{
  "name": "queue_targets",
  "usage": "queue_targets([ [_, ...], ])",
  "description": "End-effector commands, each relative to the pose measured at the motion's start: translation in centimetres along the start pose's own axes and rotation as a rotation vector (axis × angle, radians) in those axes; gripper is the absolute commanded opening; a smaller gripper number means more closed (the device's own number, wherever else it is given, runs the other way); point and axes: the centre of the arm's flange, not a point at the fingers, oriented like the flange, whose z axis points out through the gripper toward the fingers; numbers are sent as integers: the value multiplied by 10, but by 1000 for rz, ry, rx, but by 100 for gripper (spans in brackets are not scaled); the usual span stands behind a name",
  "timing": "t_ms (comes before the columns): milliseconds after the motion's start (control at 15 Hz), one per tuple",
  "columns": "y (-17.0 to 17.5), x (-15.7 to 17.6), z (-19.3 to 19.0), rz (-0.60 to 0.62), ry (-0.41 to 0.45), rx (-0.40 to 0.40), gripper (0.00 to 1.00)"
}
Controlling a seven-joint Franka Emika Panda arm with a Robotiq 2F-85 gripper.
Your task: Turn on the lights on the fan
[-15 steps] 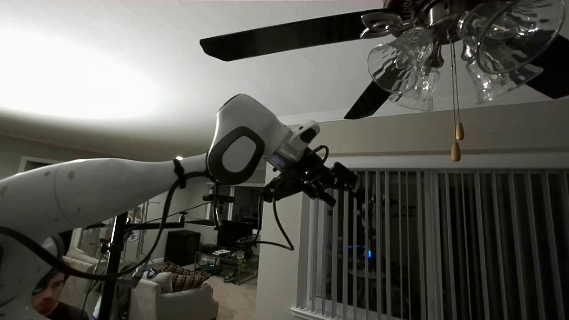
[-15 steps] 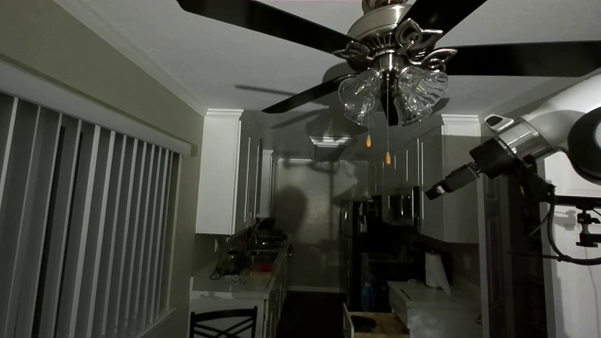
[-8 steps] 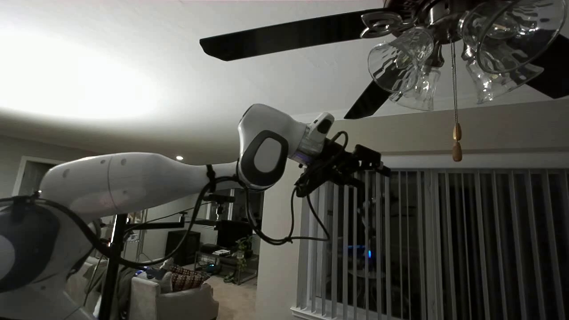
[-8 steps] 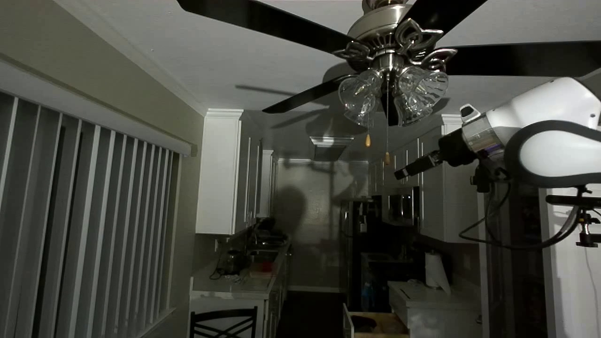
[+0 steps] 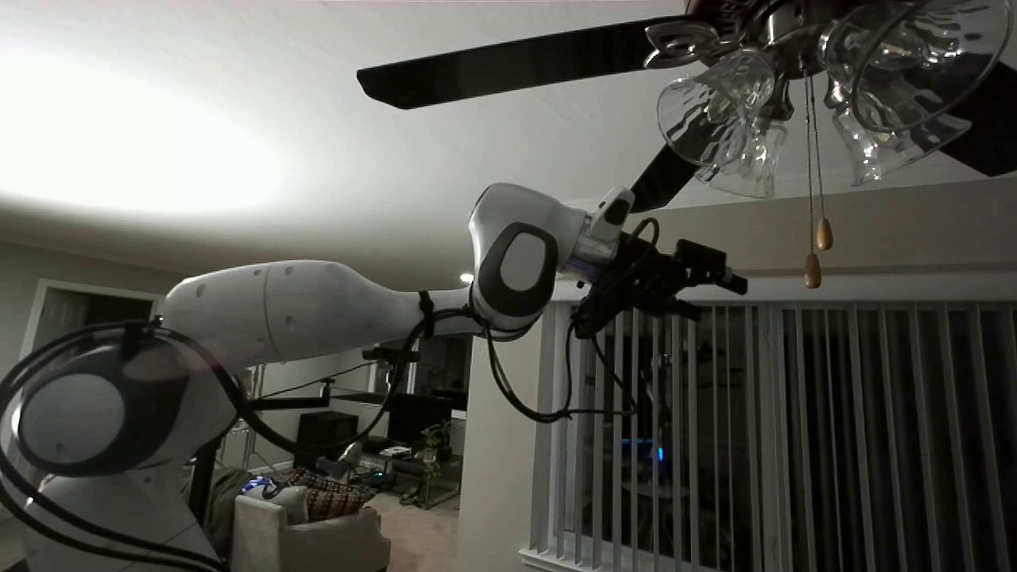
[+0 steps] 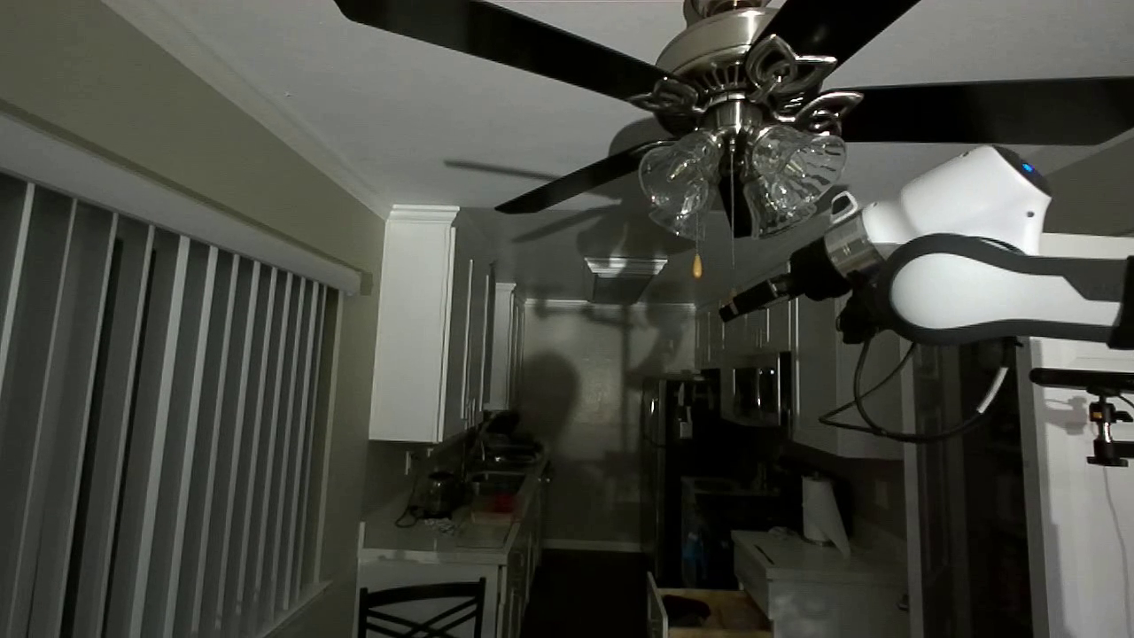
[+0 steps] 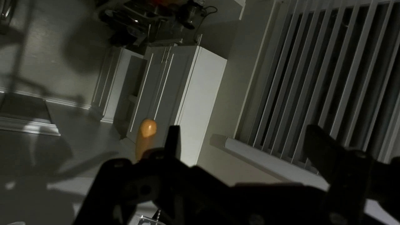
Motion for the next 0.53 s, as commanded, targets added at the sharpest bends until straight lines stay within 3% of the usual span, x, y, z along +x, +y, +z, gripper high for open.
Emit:
queue_targets([
  [0,11,39,21,40,29,-68,100],
  [467,45,55,40,109,29,-141,100],
])
